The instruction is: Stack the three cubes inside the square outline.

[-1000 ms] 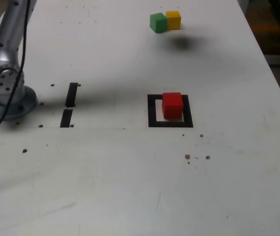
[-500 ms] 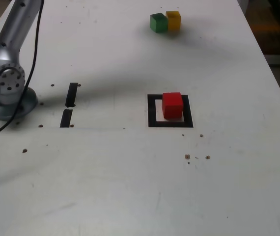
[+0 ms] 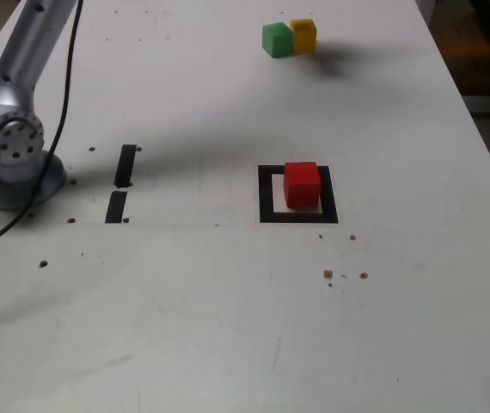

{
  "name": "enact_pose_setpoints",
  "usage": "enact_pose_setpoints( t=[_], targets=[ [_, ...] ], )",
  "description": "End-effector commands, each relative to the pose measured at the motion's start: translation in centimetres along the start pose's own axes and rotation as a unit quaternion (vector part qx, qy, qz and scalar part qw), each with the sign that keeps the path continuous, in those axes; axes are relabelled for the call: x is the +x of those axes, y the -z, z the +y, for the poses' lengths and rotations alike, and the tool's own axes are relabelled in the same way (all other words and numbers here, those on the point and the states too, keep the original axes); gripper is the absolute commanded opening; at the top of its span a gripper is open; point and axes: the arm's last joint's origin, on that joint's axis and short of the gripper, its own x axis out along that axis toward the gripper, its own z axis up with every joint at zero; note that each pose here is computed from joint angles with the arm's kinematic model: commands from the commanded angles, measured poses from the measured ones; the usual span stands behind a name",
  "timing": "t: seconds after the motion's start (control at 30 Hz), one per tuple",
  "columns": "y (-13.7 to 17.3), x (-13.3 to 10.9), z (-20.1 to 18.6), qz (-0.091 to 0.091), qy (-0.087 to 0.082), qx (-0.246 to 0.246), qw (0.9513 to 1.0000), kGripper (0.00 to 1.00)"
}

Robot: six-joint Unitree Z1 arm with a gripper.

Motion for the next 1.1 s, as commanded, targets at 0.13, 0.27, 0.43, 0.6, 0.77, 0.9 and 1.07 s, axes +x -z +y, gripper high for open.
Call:
enact_pose_setpoints(
  t=[0.13,0.27,0.43,0.6,0.77,0.9,1.07],
  targets=[
    [1.1,0.8,-0.6,-0.031,0.007,0.036,0.9989,0.96],
    [1.4,1.5,-0.7,-0.043,0.005,0.043,0.9981,0.96],
    [1.6,2.2,-0.8,-0.052,0.007,0.064,0.9966,0.96],
    [1.6,3.1,-0.7,-0.041,0.008,0.081,0.9958,0.93],
    [1.5,4.2,-0.5,-0.033,0.007,0.101,0.9943,0.91],
    [1.5,5.0,-0.1,-0.030,-0.001,0.117,0.9926,0.91],
    [1.4,6.0,0.1,-0.034,-0.003,0.133,0.9905,0.91]
  ],
)
